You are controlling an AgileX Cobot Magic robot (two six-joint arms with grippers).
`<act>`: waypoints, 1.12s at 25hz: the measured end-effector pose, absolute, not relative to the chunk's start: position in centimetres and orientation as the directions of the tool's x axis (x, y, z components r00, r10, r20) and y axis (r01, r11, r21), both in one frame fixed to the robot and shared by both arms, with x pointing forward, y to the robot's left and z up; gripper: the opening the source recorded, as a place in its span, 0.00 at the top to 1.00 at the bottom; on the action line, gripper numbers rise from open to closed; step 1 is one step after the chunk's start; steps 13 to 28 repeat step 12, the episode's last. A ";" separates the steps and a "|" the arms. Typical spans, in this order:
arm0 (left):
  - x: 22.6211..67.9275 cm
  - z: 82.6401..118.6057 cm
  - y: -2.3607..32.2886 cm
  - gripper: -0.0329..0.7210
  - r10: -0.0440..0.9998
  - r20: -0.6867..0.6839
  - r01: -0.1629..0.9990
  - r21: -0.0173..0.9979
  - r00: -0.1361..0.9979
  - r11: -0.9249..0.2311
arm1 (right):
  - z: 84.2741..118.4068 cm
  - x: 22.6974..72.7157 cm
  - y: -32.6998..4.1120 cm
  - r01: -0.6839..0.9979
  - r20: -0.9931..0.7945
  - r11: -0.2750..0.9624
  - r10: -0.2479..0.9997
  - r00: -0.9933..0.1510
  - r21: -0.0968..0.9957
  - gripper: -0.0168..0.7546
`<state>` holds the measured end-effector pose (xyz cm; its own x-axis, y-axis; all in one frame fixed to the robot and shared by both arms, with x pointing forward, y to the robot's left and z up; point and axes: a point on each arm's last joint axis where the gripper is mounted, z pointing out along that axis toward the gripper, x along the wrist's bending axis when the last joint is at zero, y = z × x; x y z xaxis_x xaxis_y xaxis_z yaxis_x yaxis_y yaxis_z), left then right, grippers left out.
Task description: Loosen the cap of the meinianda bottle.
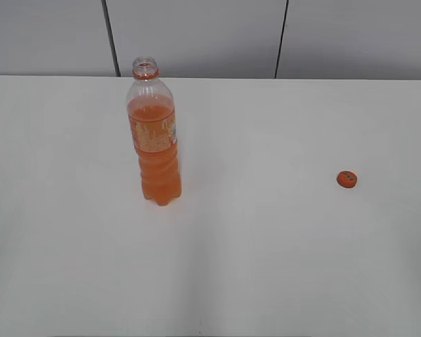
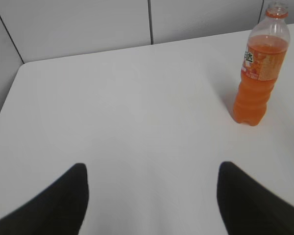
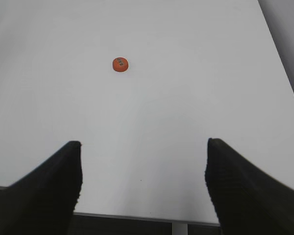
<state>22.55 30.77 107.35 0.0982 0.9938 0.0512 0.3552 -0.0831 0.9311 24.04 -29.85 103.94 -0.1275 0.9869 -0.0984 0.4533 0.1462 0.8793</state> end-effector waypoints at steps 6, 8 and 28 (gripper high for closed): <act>22.6 107.4 30.8 0.29 0.994 0.051 0.355 0.931 0.098 -0.083 | 103.9 24.0 -29.8 0.453 -0.098 0.146 0.987 -0.128 0.879 0.22; 22.6 107.4 30.8 0.29 0.994 0.051 0.355 0.931 0.098 -0.083 | 103.9 24.0 -29.8 0.453 -0.098 0.146 0.987 -0.128 0.879 0.22; 22.6 107.4 30.8 0.29 0.994 0.051 0.355 0.931 0.098 -0.083 | 103.9 24.0 -29.8 0.453 -0.098 0.146 0.987 -0.128 0.879 0.22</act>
